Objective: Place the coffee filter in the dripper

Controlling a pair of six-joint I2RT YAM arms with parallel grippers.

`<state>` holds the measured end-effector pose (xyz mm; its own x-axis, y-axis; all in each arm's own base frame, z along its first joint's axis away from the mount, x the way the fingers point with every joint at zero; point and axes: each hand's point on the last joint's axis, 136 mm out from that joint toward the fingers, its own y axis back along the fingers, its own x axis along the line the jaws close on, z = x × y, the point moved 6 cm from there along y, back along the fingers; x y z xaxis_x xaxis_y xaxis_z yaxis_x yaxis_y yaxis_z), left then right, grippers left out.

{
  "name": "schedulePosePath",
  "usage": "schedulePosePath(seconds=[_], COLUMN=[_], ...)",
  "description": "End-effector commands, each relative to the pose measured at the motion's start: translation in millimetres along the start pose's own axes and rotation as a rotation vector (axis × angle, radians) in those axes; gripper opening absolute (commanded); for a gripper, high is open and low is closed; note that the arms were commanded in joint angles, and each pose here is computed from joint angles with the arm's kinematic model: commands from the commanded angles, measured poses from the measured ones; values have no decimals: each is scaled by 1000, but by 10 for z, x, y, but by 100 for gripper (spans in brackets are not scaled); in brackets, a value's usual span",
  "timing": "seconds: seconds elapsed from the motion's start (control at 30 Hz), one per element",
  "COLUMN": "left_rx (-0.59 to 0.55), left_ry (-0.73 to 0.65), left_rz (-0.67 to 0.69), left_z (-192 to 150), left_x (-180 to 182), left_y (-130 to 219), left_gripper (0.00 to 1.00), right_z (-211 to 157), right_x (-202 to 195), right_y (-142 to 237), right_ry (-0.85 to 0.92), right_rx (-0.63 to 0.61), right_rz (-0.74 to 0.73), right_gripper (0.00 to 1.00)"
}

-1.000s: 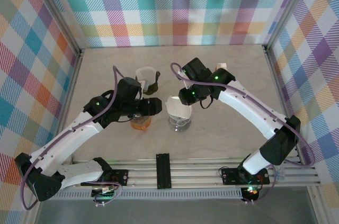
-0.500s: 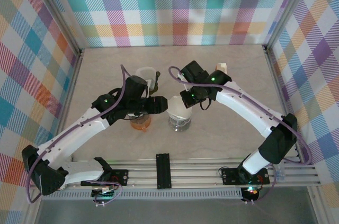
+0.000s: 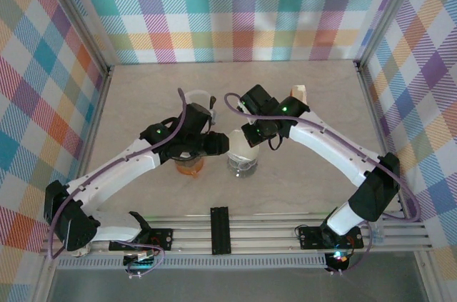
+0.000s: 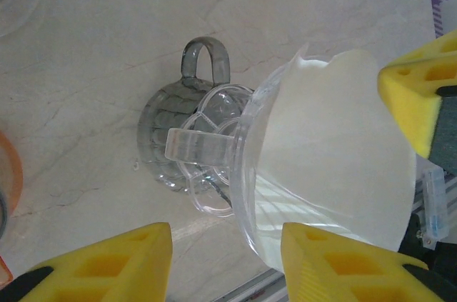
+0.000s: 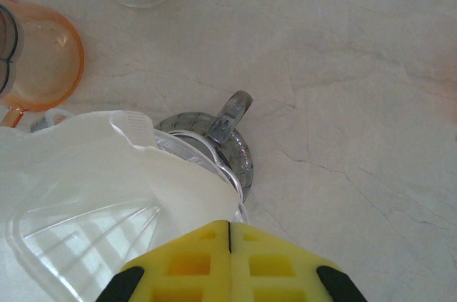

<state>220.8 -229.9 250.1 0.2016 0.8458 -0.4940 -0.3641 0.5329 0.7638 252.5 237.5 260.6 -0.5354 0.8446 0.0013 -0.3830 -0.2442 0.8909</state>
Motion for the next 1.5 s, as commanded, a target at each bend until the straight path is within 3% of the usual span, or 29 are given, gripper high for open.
schedulePosePath(seconds=[0.0,0.17,0.37,0.5,0.6,1.03,1.23,1.3,1.4,1.47], left_rx=[12,26,35,38,37,42,49,49,49,49], left_ry=[-9,-10,-13,-13,-12,-9,-7,-9,-9,-10], left_rz=[16,24,25,26,28,39,49,48,49,48], left_z=[-24,-44,-65,-74,-78,-99,-120,-120,-124,-125], left_x=[-12,-9,-7,-5,1,36,63,62,66,63], left_y=[-20,-67,-91,-101,-108,-149,-175,-177,-177,-177], left_gripper=[44,40,37,37,37,37,37,37,37,37], right_z=[-2,-12,13,-6,-67,-299,-307,-292,-257,-242], right_x=[15,14,-42,-74,-59,-31,-29,-39,-35,-4], right_y=[-38,-39,90,204,235,47,-5,19,80,65], right_ry=[13,3,-28,-64,-98,-142,-139,-146,-153,-147], right_rx=[-1,-3,-63,-102,-92,-23,-8,-19,-52,-43], right_rz=[-7,-6,-34,-40,-8,25,19,12,24,44], right_gripper=[1,3,36,42,41,17,16,28,60,66])
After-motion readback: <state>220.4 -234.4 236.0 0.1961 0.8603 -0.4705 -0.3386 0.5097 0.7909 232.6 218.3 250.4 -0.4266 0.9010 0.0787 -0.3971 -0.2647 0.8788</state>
